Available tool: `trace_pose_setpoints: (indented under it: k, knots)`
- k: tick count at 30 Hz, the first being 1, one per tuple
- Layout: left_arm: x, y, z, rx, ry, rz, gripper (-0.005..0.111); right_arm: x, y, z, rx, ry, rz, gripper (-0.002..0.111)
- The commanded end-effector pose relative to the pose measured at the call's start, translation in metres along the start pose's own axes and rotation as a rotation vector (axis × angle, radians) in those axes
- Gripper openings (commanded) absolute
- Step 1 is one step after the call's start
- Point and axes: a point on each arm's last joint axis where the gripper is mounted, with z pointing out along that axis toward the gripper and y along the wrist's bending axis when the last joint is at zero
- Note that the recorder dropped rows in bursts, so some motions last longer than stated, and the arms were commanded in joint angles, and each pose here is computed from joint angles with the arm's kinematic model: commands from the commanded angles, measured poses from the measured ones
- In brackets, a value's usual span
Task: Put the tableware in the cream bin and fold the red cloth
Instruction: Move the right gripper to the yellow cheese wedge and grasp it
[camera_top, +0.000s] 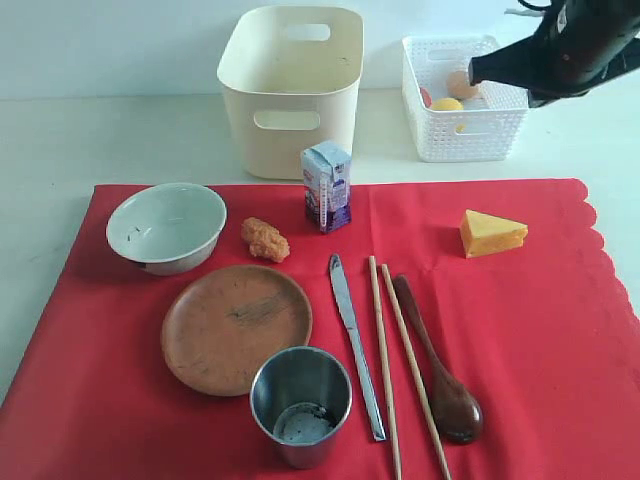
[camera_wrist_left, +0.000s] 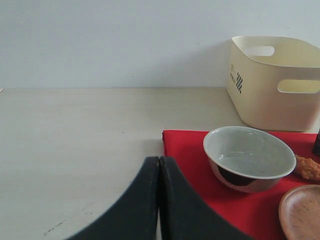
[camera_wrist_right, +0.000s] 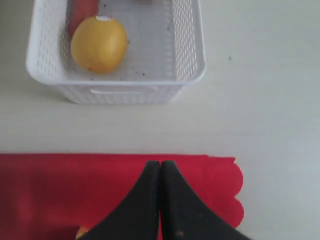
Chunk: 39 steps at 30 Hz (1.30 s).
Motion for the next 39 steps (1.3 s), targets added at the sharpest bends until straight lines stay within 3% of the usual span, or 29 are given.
trace_pose_setpoints:
  k: [1, 10, 22, 29, 32, 39]
  knots:
    - [-0.001, 0.000, 0.000, -0.002, -0.007, 0.001, 0.001, 0.020, -0.003, 0.003, 0.011, 0.123, 0.045, 0.000]
    - [-0.001, 0.000, 0.000, -0.002, -0.007, 0.001, 0.001, 0.072, -0.007, 0.008, 0.014, 0.290, 0.066, 0.000]
    - [-0.001, 0.000, 0.000, -0.002, -0.007, 0.001, 0.001, 0.132, -0.020, -0.016, -0.022, 0.290, 0.074, 0.000]
    - [-0.001, 0.000, 0.000, -0.002, -0.007, 0.001, 0.001, 0.144, -0.020, -0.013, -0.047, 0.258, 0.070, 0.000]
    - [-0.001, 0.000, 0.000, -0.002, -0.007, 0.001, 0.001, 0.143, -0.019, -0.008, -0.053, 0.247, 0.061, 0.010]
    - [-0.001, 0.000, 0.000, -0.002, -0.007, 0.001, 0.001, 0.127, -0.008, 0.005, -0.146, 0.076, 0.057, 0.050]
